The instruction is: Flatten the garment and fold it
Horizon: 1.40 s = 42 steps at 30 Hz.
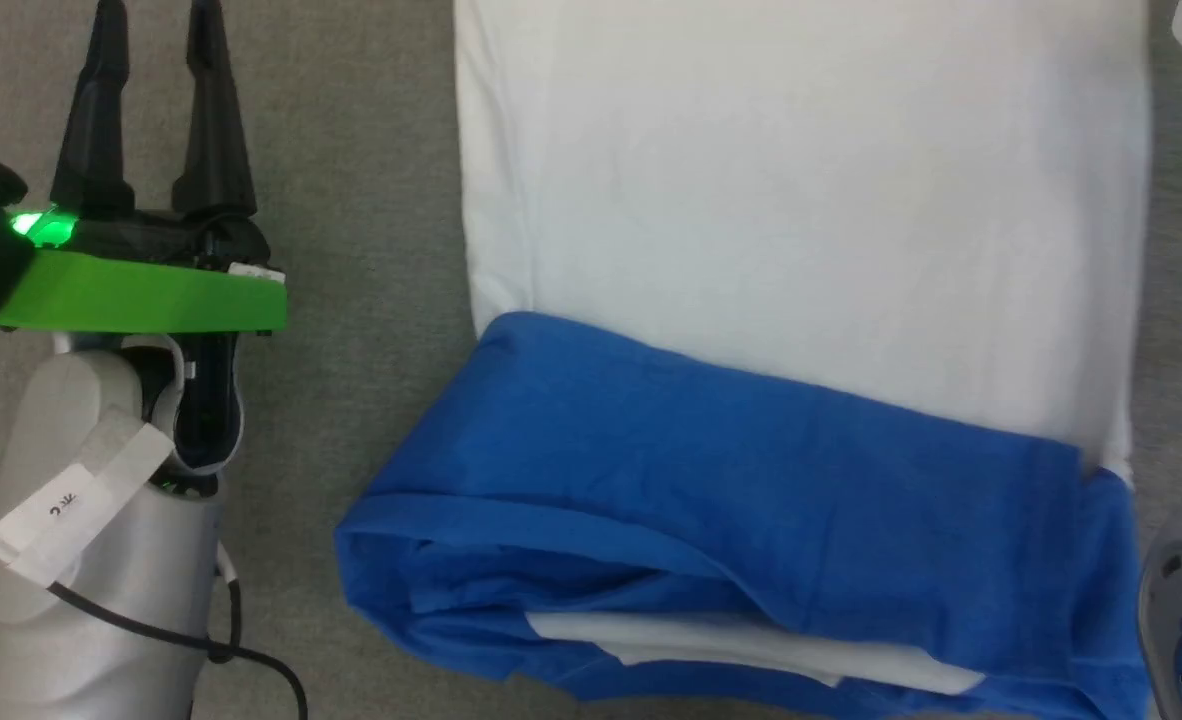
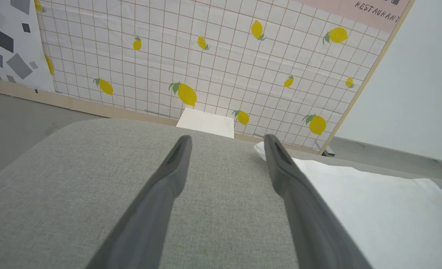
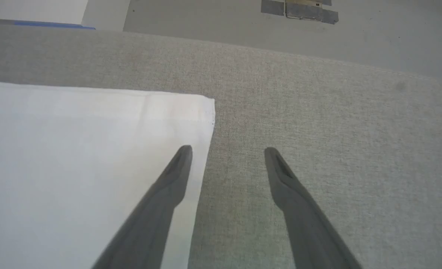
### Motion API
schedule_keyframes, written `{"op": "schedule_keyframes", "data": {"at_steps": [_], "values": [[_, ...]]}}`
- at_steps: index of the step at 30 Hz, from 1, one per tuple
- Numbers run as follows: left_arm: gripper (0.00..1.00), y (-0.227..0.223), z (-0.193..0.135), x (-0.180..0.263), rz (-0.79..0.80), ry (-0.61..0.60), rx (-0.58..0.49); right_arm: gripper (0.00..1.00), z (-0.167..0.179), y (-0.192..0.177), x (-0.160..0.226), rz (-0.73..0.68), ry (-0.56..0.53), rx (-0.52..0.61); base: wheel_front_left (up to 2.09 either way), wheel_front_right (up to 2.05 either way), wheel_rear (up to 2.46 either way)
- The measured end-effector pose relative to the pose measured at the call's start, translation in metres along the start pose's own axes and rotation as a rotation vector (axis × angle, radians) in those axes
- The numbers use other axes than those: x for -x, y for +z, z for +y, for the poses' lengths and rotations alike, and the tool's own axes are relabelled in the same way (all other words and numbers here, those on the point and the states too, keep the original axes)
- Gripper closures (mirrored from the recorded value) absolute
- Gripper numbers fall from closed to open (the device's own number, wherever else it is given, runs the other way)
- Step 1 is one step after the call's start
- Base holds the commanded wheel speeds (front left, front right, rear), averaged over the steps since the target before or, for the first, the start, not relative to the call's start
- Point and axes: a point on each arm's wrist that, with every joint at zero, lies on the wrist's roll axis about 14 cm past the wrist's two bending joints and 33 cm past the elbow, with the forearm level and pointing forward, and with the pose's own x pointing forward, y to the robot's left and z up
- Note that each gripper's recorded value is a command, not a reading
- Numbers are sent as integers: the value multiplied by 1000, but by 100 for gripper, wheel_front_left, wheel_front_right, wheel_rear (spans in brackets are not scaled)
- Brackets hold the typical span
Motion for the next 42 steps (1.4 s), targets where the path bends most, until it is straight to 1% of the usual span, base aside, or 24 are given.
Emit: {"op": "schedule_keyframes", "data": {"at_steps": [2,6,11,12,13,14,17,20,22,27,30,31,34,37,42], "values": [[0,-5,7,2,11,16,-3,0,9,-7,-14,42,6,20,0,0,0],[0,-19,24,8,45,54,-20,0,29,-12,-38,72,25,52,0,0,0],[0,-31,41,15,81,95,-39,0,42,-11,-56,103,33,91,0,0,0],[0,-33,43,16,87,100,-43,37,44,-12,-57,111,36,90,0,0,0],[0,-35,45,18,93,104,-46,79,45,-12,-58,120,40,90,0,0,0],[0,-37,47,19,100,107,-48,100,46,-12,-58,122,41,89,0,0,0],[0,-42,45,18,120,101,-45,100,50,-9,-54,115,53,85,0,0,0],[0,-45,33,6,163,58,-14,100,53,-7,-47,100,69,76,0,0,0],[0,-41,22,-10,182,14,-7,100,52,-7,-42,92,73,76,0,0,0],[0,-35,-7,-57,312,-91,-19,100,53,-8,-30,83,98,73,0,0,0],[0,-41,-20,-81,419,-110,-30,100,53,-11,-24,84,108,80,0,0,0],[0,-48,-25,-93,502,-104,-42,100,52,-11,-22,77,111,86,0,0,0],[0,-65,-28,-104,628,-88,-73,100,50,-12,-19,72,113,98,0,0,0],[0,-81,-28,-110,717,-71,-87,100,48,-15,-19,73,116,110,0,0,0],[0,-107,-25,-114,817,-54,-95,100,44,-22,-23,72,114,127,0,0,0]]}}
